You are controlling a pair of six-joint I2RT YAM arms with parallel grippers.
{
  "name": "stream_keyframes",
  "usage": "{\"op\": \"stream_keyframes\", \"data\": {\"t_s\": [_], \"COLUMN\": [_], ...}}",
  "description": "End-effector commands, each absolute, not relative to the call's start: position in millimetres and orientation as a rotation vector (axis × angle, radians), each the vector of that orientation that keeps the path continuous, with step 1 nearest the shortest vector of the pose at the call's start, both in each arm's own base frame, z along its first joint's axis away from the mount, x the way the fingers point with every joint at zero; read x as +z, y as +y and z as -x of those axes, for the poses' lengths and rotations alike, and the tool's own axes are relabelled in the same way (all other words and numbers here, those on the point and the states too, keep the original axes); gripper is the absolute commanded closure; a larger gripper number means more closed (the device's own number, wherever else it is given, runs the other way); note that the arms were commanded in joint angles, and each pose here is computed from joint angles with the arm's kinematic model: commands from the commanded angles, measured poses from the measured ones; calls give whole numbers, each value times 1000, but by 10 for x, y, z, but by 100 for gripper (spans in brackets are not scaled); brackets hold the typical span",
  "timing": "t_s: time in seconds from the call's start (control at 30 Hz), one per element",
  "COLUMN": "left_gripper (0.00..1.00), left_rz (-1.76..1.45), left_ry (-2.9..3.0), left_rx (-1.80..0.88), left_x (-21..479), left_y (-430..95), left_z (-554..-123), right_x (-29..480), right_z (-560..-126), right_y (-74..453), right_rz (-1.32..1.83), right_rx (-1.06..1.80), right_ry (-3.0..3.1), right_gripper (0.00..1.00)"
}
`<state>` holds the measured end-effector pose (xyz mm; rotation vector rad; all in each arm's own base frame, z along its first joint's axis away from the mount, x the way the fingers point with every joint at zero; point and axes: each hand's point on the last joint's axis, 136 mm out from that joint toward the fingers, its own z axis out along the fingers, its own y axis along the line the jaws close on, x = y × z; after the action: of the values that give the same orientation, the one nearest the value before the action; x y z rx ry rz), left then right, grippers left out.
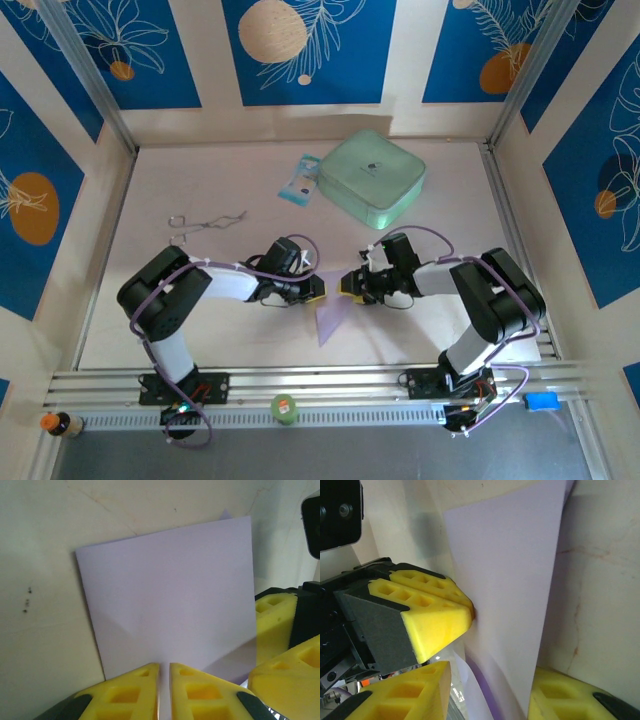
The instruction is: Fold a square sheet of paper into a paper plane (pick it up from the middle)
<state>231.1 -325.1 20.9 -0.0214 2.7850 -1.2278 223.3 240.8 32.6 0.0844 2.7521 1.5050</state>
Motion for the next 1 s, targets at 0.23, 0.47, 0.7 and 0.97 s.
{"op": "stream_keyframes", "data": {"t_s": [0.23,0.47,0.7,0.97], "left_gripper": [85,85,85,85], "left_rz": [54,48,45,40], "left_ry": [2849,2851,2856,2854], "left_rx": [-1145,-1143,-1139,-1148], "left_x": [68,74,70,77], "left_y": [-3111,-3115,-3117,-3140], "left_z": [-2222,-2224,-2224,-2239], "right_x": [381,371,366,387], "right_z": [-2296,-2329,-2343,-2365], "right_y": [2445,2432,2397,2393], "right_rz": [-20,-32,-48,-47], "right_rx": [1557,1557,1546,1568], "right_ry": [2720,2721,2720,2706], "right_gripper": [63,64,66,75]}}
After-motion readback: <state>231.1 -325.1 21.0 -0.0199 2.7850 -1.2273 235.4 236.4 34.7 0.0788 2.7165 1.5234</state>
